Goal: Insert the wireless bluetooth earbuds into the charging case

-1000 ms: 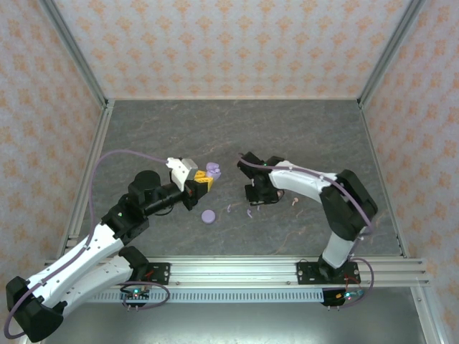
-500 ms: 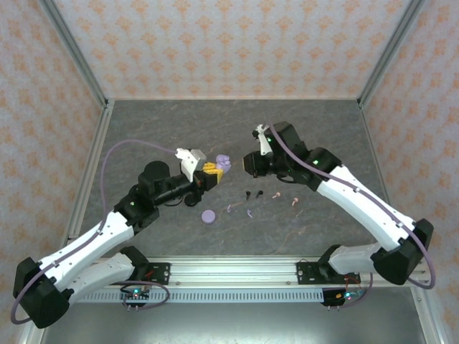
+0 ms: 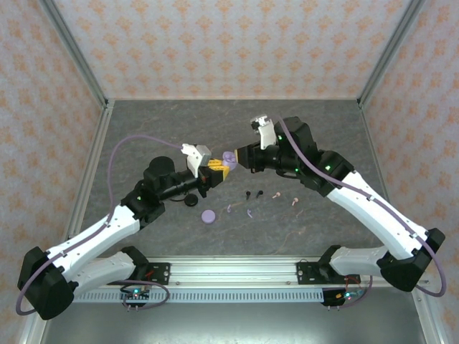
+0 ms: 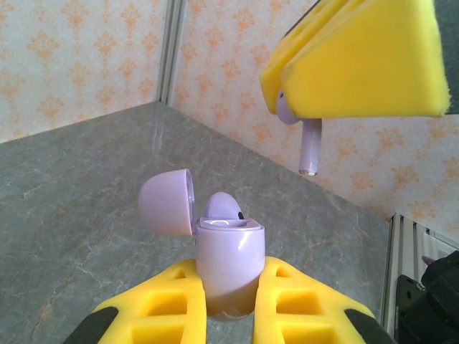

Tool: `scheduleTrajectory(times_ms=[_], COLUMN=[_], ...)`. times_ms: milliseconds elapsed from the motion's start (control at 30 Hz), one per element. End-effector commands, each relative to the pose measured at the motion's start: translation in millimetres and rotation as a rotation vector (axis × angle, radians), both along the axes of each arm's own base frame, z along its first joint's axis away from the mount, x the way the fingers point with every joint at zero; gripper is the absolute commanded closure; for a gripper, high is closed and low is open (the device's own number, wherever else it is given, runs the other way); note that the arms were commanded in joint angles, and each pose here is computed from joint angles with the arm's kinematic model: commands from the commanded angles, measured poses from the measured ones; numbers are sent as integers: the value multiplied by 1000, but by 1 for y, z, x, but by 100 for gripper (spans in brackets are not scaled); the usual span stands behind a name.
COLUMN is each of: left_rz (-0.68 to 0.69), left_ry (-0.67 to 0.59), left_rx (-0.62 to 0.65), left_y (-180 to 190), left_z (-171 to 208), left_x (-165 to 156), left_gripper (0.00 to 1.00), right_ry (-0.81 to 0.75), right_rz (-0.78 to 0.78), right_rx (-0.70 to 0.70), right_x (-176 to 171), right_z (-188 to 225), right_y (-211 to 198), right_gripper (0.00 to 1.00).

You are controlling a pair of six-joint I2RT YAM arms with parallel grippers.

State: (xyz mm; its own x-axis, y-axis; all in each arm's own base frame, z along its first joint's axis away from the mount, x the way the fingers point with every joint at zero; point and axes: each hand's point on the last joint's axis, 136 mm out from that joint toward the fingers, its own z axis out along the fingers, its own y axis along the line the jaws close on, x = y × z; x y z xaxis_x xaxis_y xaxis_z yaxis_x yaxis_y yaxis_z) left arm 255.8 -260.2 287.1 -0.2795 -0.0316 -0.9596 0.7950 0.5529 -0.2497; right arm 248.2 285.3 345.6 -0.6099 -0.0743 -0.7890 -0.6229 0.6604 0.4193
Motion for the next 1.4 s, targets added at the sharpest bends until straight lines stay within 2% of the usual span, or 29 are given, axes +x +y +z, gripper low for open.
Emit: scheduleTrajectory(times_ms=[0, 500, 1033, 1367], left_rz=[-34, -30, -15, -10], left_ry=[-68, -66, -59, -60], left_rx=[-62, -63, -57, -59], left_y=[-5, -4, 0, 0], left_z=[32, 32, 29, 28], left_x=[-5, -6, -7, -6], left_gripper=[100, 100, 100, 100], right_ry=[-69, -32, 2, 27], right_rz=[23, 38, 16, 36], right_rx=[53, 26, -42, -32], right_x=[4, 9, 5, 2], right_z=[24, 3, -20, -26], right_y=[10, 25, 14, 18], right_gripper=[80, 81, 81, 81])
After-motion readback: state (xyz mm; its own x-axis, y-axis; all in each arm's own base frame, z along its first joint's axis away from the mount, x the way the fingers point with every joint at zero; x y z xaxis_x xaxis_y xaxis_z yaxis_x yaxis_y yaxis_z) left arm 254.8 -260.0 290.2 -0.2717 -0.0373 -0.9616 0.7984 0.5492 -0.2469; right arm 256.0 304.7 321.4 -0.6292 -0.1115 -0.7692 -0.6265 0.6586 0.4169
